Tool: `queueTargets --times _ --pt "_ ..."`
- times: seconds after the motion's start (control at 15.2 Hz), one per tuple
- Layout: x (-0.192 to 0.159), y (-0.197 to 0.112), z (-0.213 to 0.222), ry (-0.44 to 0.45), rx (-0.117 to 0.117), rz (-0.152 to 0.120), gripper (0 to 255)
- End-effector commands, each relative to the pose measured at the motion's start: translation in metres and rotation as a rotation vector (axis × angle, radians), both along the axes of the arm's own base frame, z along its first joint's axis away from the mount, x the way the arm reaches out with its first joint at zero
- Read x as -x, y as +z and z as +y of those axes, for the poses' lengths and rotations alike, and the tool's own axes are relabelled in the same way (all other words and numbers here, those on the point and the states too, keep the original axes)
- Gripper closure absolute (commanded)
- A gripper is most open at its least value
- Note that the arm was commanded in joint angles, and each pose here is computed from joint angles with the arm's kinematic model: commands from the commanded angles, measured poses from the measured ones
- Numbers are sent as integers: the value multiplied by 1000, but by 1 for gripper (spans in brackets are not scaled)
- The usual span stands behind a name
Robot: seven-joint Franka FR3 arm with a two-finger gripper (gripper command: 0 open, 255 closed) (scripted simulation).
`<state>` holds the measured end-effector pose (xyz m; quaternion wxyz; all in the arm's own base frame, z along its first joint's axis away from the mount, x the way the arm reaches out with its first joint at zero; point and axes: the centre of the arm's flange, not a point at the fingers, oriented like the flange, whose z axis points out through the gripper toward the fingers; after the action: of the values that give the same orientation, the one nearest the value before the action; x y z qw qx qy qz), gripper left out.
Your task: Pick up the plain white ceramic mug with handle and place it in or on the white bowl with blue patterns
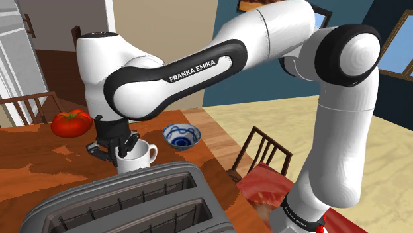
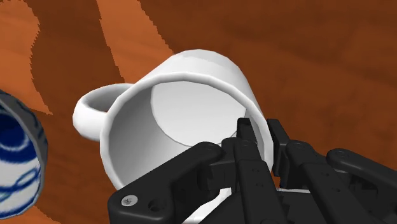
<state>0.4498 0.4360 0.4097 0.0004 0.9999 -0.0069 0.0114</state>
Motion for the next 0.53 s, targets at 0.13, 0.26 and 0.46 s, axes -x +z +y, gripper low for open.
queueTargets --times 0.13,0.26,0.46 --pt "0 22 0 0 0 0 255" --pt "0 32 0 0 0 0 255" --pt "0 48 0 0 0 0 255"
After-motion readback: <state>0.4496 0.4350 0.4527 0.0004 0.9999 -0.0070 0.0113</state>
